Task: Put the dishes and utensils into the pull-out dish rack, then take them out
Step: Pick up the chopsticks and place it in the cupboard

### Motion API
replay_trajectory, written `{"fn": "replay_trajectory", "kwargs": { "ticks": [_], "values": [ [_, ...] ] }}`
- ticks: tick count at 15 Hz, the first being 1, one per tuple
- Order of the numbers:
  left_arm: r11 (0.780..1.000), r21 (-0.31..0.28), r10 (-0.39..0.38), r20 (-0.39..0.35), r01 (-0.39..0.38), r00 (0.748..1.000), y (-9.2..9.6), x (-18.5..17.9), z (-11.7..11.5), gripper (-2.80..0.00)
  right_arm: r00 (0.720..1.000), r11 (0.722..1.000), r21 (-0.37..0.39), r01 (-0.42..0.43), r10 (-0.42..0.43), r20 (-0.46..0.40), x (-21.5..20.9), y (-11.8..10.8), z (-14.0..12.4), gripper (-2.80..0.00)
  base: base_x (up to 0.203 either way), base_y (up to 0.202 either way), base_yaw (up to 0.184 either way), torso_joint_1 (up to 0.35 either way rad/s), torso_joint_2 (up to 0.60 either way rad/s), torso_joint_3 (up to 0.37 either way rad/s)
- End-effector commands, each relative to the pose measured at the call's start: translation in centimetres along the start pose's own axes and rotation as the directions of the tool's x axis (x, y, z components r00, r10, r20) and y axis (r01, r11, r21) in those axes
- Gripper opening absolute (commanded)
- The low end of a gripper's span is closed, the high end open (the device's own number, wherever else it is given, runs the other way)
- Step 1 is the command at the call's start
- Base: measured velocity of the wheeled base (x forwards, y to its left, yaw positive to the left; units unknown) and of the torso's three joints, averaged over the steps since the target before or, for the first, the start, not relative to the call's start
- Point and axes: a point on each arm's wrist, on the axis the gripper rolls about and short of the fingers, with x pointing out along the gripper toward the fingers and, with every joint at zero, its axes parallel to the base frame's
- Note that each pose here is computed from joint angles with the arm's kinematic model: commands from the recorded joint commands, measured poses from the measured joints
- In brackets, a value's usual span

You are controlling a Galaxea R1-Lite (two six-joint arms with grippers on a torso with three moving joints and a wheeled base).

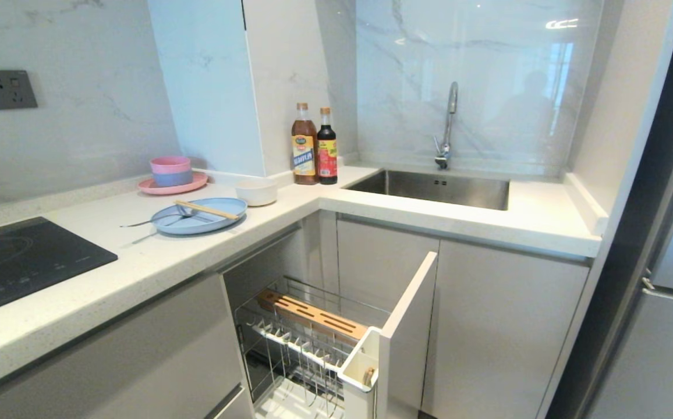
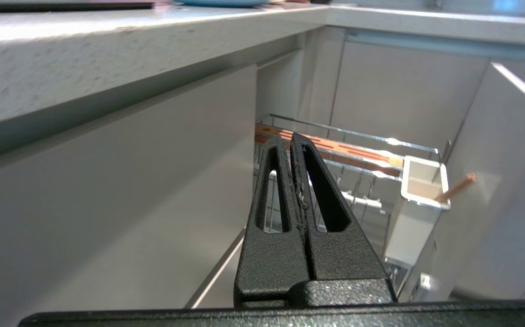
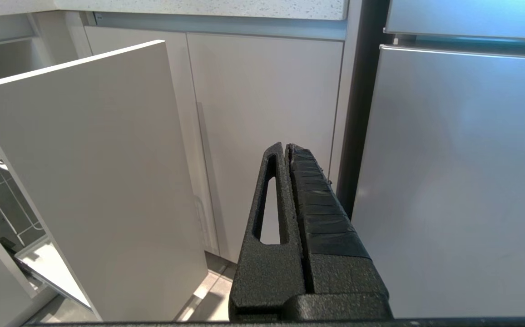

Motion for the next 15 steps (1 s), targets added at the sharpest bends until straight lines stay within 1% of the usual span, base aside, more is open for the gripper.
{"fn": "replay_trajectory", "kwargs": {
  "ticks": [1, 3, 13, 15],
  "values": [
    [1.0, -0.021, 0.01, -0.008, -0.01, 1.0, 0.03, 0.07, -0.19, -2.8, 1.0, 1.0, 0.0, 0.0, 0.0, 0.0, 0.0, 0.0, 0.0, -2.8, 0.0, 0.0, 0.0, 0.0, 0.0, 0.0],
    [0.999, -0.036, 0.012, -0.001, -0.012, 1.0, 0.03, 0.08, -0.15, -2.8, 1.0, 1.0, 0.0, 0.0, 0.0, -0.002, 0.01, 0.0, -0.04, -2.8, 0.0, 0.0, 0.0, 0.0, 0.0, 0.0],
    [0.999, -0.035, 0.012, -0.001, -0.012, 1.0, 0.03, 0.08, -0.15, -2.8, 1.0, 1.0, 0.0, 0.0, 0.0, -0.002, 0.01, 0.0, -0.04, -2.8, 0.0, 0.0, 0.0, 0.0, 0.0, 0.0],
    [0.999, -0.036, 0.012, -0.001, -0.012, 1.0, 0.03, 0.08, -0.15, -2.8, 1.0, 1.0, 0.0, 0.0, 0.0, -0.002, 0.01, 0.0, -0.04, -2.8, 0.0, 0.0, 0.0, 0.005, 0.0, -0.083]
  ]
}}
